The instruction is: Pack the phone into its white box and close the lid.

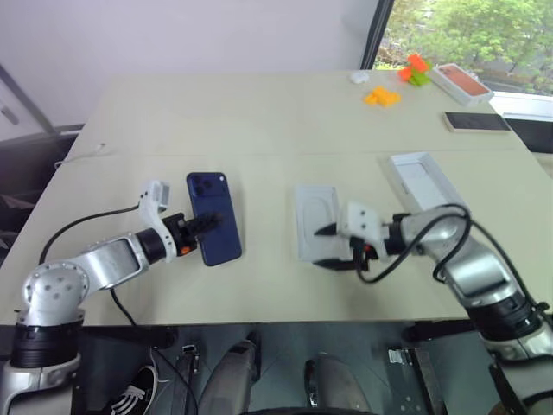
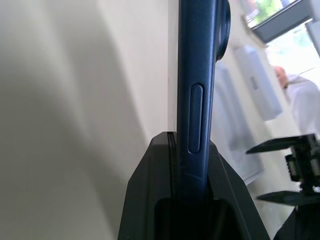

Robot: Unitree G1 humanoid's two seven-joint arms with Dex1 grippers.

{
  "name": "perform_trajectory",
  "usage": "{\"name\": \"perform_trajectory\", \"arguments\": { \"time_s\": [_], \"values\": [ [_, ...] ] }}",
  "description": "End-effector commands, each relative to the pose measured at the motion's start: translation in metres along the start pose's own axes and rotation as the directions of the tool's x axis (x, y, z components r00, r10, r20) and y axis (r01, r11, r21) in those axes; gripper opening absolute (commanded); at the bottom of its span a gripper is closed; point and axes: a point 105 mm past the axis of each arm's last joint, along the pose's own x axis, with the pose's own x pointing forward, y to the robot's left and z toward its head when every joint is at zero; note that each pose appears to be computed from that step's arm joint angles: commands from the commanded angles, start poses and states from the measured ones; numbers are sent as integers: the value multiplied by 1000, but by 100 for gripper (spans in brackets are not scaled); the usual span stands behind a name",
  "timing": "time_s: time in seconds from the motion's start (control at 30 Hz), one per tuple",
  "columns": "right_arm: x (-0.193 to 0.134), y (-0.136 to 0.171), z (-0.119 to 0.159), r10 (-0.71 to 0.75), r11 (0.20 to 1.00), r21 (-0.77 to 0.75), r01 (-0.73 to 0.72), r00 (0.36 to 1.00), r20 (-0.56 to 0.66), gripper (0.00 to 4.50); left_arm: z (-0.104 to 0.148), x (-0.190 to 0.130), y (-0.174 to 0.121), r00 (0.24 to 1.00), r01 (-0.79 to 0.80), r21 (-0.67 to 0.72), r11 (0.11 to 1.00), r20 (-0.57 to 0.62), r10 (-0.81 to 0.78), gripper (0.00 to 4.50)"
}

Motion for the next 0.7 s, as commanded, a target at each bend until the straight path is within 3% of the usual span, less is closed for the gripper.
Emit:
{"name": "perform_trajectory", "arguments": {
  "time_s": [0.03,0.2,0.43,0.63,0.7],
  "values": [
    [-30,-17,23,-29,999,-23,32,992,124,332,2,21,-23,997,71,-15,997,-2,-71,0],
    [-57,-40,6,-151,984,-80,161,982,117,332,-11,62,-48,989,139,-87,987,-33,-142,0],
    [-77,-43,-12,-208,968,-121,220,973,100,332,-17,108,-80,968,230,-167,959,-59,-243,0],
    [-84,-40,-21,-239,966,-85,244,969,70,332,-36,129,-82,956,218,-212,953,-148,-252,0],
    [-85,-40,-22,-244,967,-59,248,967,67,388,-39,132,-84,951,223,-220,950,-167,-262,0]
  ]
}}
